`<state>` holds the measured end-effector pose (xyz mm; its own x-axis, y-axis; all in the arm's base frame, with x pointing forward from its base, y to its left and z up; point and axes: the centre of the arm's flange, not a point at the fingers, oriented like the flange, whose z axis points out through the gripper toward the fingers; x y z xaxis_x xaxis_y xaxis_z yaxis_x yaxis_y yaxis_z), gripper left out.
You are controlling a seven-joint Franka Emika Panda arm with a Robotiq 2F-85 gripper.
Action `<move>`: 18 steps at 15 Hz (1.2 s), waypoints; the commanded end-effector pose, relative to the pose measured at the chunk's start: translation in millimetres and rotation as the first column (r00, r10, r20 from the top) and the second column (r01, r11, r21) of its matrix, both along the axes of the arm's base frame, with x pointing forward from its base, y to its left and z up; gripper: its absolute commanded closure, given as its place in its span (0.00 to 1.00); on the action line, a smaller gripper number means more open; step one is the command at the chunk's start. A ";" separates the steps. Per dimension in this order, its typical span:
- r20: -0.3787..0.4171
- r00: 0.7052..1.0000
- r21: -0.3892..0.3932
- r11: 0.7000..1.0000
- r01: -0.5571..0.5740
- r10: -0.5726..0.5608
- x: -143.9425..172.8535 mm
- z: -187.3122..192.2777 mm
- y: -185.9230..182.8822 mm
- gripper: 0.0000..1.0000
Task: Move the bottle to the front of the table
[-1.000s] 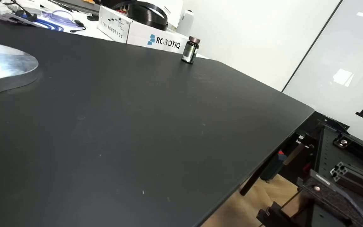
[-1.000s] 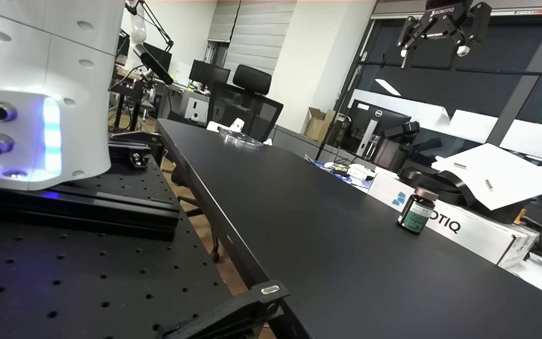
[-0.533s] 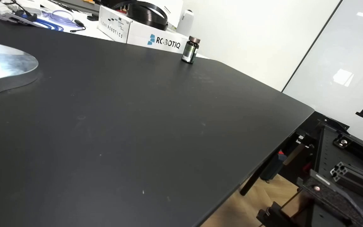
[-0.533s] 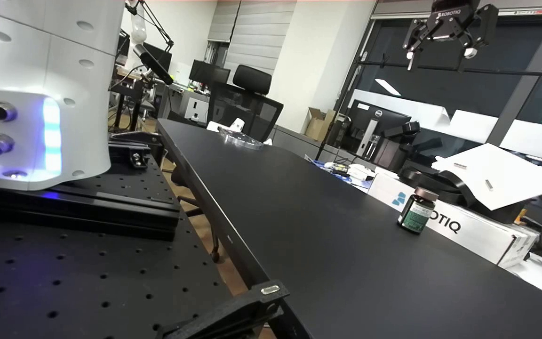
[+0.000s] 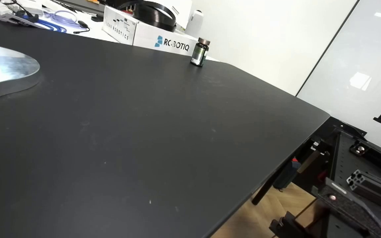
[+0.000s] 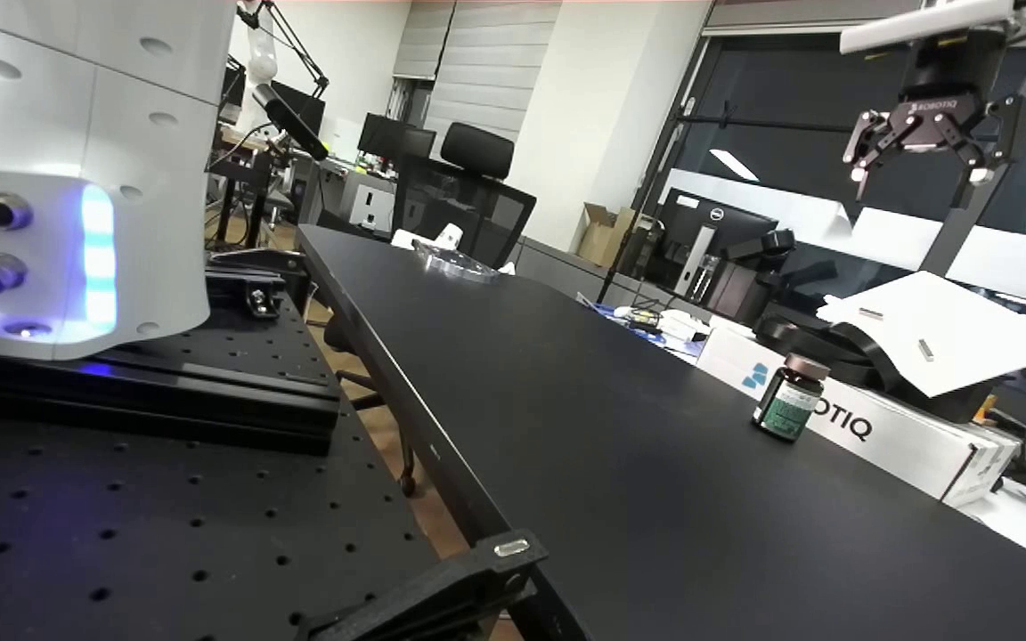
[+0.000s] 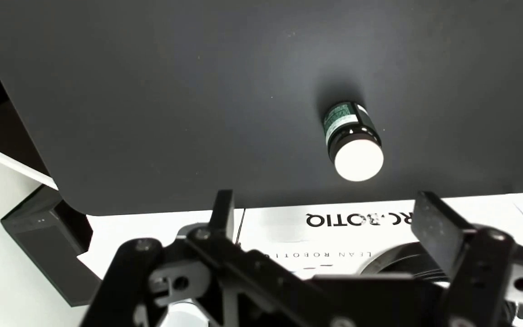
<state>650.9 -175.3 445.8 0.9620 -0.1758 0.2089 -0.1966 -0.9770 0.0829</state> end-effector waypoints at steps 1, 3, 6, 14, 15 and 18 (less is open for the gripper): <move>-0.014 1.000 0.006 1.000 0.004 -0.004 85.4 -28.3 -9.7 0.00; -0.019 1.000 0.024 1.000 -0.004 0.004 112.3 -56.2 0.5 0.00; -0.027 0.999 0.021 0.999 -0.032 0.033 75.5 -79.9 15.8 0.00; -0.021 0.999 0.025 0.999 -0.040 0.041 81.8 -98.5 21.2 0.00; -0.021 0.999 0.025 0.999 -0.043 0.044 82.7 -103.8 23.4 0.00; 0.005 0.998 0.043 0.997 -0.069 0.069 86.8 -121.3 29.4 0.00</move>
